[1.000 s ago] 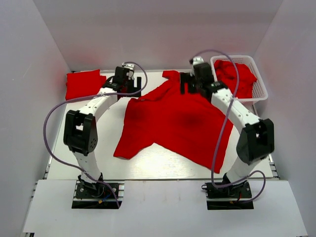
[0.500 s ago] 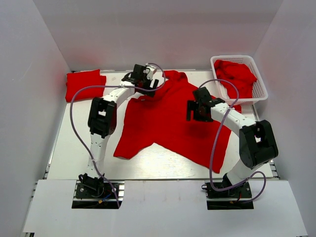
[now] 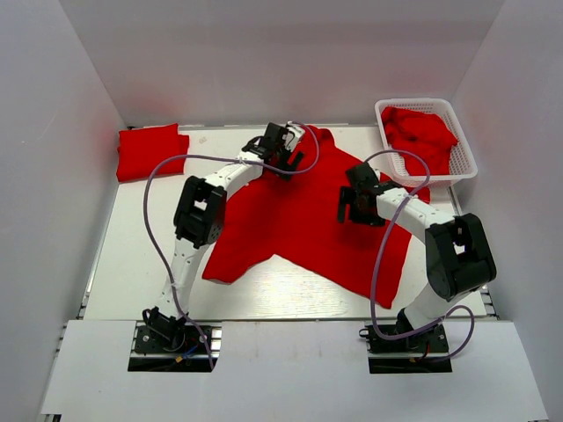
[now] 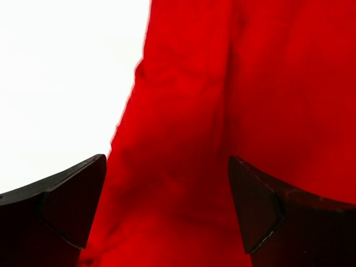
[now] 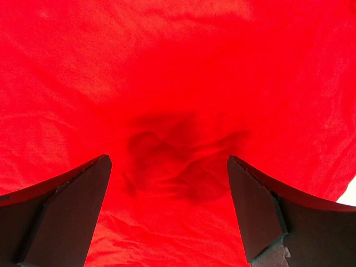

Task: Fold and stack the t-shirts
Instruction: Flatten out the tshirt

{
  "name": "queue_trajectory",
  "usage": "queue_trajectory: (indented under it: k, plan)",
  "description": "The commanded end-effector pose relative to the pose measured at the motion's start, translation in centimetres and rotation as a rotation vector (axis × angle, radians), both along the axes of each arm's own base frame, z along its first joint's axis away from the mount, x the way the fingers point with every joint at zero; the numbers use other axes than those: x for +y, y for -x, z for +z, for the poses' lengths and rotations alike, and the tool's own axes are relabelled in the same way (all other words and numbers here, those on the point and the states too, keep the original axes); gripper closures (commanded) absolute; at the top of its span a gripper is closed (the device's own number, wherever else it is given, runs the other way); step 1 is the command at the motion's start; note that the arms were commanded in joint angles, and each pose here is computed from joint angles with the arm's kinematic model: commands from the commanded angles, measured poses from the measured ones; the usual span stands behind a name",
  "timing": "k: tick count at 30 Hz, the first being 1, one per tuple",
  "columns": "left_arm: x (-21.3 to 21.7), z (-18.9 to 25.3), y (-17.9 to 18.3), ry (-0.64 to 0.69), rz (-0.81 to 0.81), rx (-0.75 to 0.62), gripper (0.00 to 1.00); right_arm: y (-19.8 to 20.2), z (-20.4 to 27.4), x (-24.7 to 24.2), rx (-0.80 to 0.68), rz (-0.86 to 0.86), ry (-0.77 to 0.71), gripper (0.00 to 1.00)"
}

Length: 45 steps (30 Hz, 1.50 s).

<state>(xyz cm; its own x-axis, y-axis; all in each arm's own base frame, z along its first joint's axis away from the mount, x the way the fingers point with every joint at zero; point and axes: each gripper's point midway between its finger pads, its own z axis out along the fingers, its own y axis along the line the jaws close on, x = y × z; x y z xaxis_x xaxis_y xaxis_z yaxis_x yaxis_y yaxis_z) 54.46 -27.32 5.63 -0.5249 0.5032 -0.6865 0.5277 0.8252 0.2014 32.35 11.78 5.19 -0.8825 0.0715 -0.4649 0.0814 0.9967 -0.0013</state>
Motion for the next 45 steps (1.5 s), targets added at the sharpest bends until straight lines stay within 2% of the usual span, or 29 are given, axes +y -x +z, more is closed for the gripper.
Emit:
queue_trajectory:
  k: [1, 7, 12, 23, 27, 36, 39, 42, 45]
  plan:
    - [1.4, 0.3, -2.0, -0.073, 0.061, -0.058, 0.0, 0.3, 0.6, -0.6, -0.018, -0.034, -0.001, 0.1]
    - [2.7, -0.2, -3.5, -0.124, 0.155, -0.112, 0.0, 0.9, 0.1, -1.0, -0.003, -0.027, -0.011, 0.1]
    - [3.1, 1.6, -4.8, -0.111, 0.223, -0.176, 0.0, 2.3, -1.5, -1.5, 0.052, -0.031, 0.0, 0.1]
    - [7.3, 2.7, -7.6, -0.118, 0.398, -0.249, 0.0, 3.6, -3.9, -2.0, 0.145, -0.032, 0.009, 0.1]
    - [9.7, 1.7, -8.5, -0.109, 0.455, -0.235, 0.01, 3.7, -3.9, -2.3, 0.152, -0.042, 0.016, 0.1]
    - [12.8, -0.5, -10.6, 0.003, 0.541, -0.186, 0.01, 3.8, -3.3, -2.4, 0.15, -0.016, 0.018, 0.1]
    - [13.9, -0.4, -10.5, 0.028, 0.56, -0.173, 0.1, 3.9, -3.2, -2.4, 0.148, -0.01, 0.023, 0.1]
    - [14.2, -0.9, -9.7, 0.039, 0.555, -0.138, 0.11, 3.8, -3.3, -2.5, 0.161, -0.007, 0.03, 0.1]
    - [15.2, -2.3, -7.1, 0.011, 0.603, -0.068, 0.11, 3.1, -3.5, -1.9, 0.175, 0.017, 0.028, 0.1]
